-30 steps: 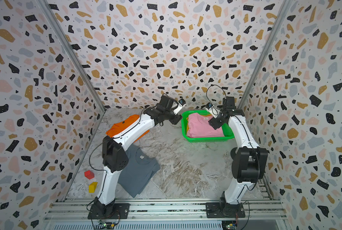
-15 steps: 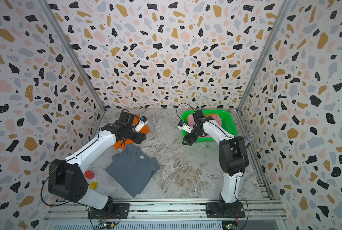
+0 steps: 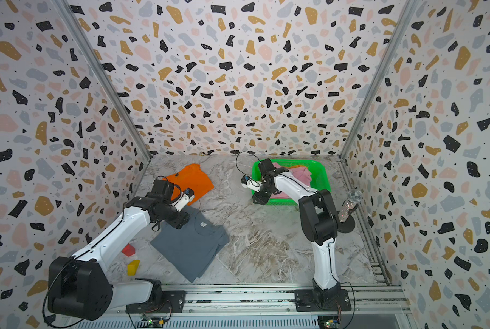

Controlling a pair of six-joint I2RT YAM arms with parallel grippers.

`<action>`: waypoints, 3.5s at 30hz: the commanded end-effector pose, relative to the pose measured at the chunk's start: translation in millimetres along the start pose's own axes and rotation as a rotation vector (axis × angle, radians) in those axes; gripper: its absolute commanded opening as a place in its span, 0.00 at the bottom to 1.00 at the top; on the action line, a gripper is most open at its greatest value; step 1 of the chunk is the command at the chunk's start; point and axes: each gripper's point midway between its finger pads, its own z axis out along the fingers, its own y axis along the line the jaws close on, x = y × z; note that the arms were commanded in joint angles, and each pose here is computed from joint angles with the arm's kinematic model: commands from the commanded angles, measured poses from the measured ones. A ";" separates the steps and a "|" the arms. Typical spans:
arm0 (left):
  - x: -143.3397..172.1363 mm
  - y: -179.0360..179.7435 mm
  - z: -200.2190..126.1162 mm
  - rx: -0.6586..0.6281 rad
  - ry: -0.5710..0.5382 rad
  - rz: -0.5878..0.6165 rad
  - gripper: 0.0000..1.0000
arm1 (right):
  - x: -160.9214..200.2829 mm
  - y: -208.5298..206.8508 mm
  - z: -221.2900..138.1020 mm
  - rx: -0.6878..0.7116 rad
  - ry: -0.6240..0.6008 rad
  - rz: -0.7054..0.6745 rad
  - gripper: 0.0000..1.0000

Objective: Put the folded t-shirts into the basket
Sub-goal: Move the T-shirt to the center of the board, then pick up the T-shirt from the center of the board.

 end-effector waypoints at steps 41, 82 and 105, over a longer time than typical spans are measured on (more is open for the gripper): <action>-18.5 -243.6 77.1 0.404 0.261 0.442 0.56 | 130.4 69.4 -167.8 0.150 0.036 0.092 0.81; -94.0 -103.7 102.2 0.468 0.182 -0.080 0.71 | 114.4 105.6 -8.7 -0.089 0.119 0.184 0.77; -95.4 -126.0 98.2 0.608 0.097 -0.170 0.06 | 93.5 94.4 -17.7 -0.035 0.050 0.079 0.01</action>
